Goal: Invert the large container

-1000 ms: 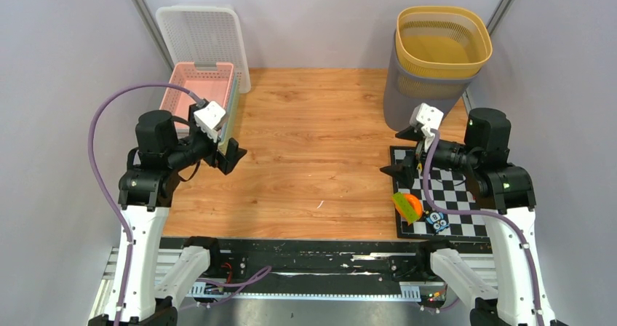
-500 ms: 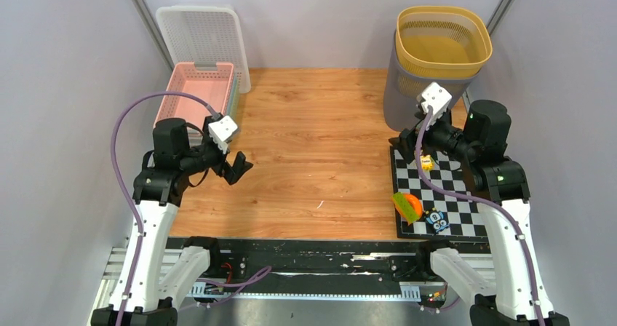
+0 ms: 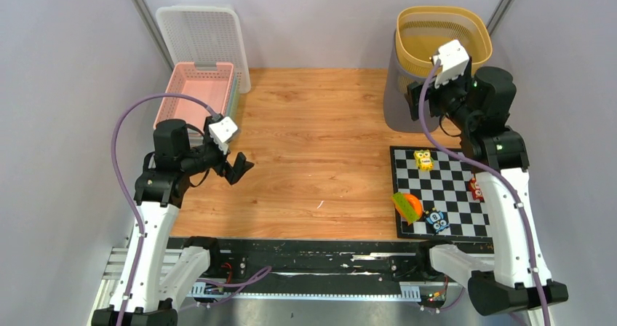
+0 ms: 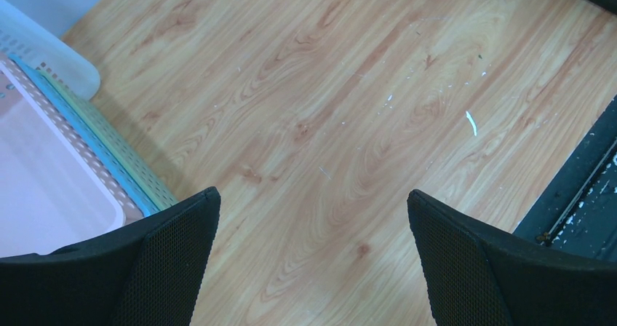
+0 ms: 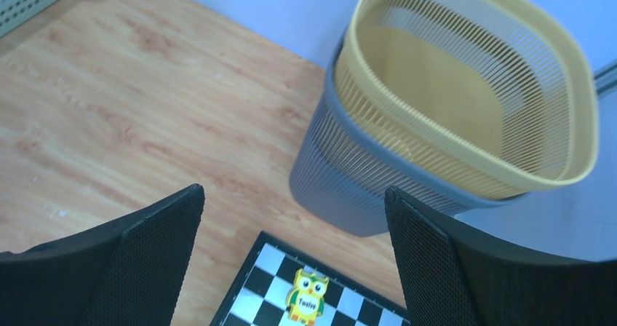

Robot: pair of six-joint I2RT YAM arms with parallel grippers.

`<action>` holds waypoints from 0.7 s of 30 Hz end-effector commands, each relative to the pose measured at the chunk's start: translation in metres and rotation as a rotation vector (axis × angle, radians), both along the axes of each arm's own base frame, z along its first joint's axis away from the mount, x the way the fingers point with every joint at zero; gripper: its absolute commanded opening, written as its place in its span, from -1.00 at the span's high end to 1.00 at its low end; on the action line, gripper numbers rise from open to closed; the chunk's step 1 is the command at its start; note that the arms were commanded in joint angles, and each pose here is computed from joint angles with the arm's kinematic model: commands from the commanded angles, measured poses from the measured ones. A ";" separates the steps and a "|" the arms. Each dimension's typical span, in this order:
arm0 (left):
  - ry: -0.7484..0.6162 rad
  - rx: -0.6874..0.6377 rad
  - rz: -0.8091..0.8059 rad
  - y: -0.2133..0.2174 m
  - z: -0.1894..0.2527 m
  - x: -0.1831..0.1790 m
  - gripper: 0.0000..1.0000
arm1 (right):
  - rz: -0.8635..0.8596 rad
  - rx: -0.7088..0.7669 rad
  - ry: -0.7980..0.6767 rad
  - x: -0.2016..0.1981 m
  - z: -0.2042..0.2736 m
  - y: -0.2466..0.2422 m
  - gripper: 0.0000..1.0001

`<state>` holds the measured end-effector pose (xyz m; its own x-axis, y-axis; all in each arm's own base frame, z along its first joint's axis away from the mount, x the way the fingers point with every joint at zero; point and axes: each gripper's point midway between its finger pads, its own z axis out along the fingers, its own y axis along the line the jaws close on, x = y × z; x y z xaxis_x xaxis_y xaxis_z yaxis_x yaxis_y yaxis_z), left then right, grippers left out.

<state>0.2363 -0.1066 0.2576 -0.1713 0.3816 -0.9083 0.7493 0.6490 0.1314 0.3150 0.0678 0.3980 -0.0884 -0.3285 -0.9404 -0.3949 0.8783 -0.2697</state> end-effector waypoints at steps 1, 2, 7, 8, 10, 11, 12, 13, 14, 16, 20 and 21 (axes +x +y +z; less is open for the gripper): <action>-0.026 -0.011 -0.011 -0.002 0.003 0.000 -1.00 | -0.118 0.054 -0.046 0.028 0.028 -0.013 -0.90; -0.026 -0.011 -0.010 -0.002 0.003 0.001 -1.00 | -0.128 0.061 -0.043 0.035 0.031 -0.013 -0.90; -0.026 -0.011 -0.009 -0.002 0.003 0.001 -1.00 | -0.168 0.110 -0.037 0.070 0.046 -0.012 -0.87; -0.023 -0.011 -0.010 -0.002 0.002 0.000 -1.00 | -0.173 0.121 -0.036 0.077 0.049 -0.011 -0.86; -0.021 -0.011 -0.007 -0.001 0.001 0.001 -1.00 | -0.179 0.143 -0.022 0.090 0.049 -0.008 -0.84; -0.020 -0.012 -0.008 -0.002 0.001 0.001 -1.00 | -0.184 0.151 -0.010 0.099 0.046 -0.007 -0.83; -0.021 -0.011 -0.008 -0.002 0.001 0.001 -1.00 | -0.186 0.162 -0.002 0.105 0.045 -0.006 -0.82; -0.020 -0.012 -0.008 -0.002 0.001 0.001 -1.00 | -0.187 0.171 0.004 0.110 0.044 -0.005 -0.81; -0.020 -0.013 -0.009 -0.002 0.001 0.001 -1.00 | -0.187 0.178 0.011 0.115 0.043 -0.003 -0.80; -0.019 -0.012 -0.008 -0.002 0.000 0.001 -1.00 | -0.193 0.194 0.027 0.124 0.039 -0.002 -0.78; -0.011 -0.016 -0.010 -0.002 -0.002 0.002 -1.00 | -0.205 0.202 0.058 0.142 0.026 0.000 -0.75; -0.008 -0.017 -0.012 -0.003 -0.003 0.002 -1.00 | -0.207 0.198 0.064 0.146 0.022 0.001 -0.74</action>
<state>0.2375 -0.1068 0.2555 -0.1681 0.3784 -0.9102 0.7479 0.6505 0.1323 0.4501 0.0699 0.4156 -0.1960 -0.1517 -0.9688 -0.2467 0.9638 -0.1010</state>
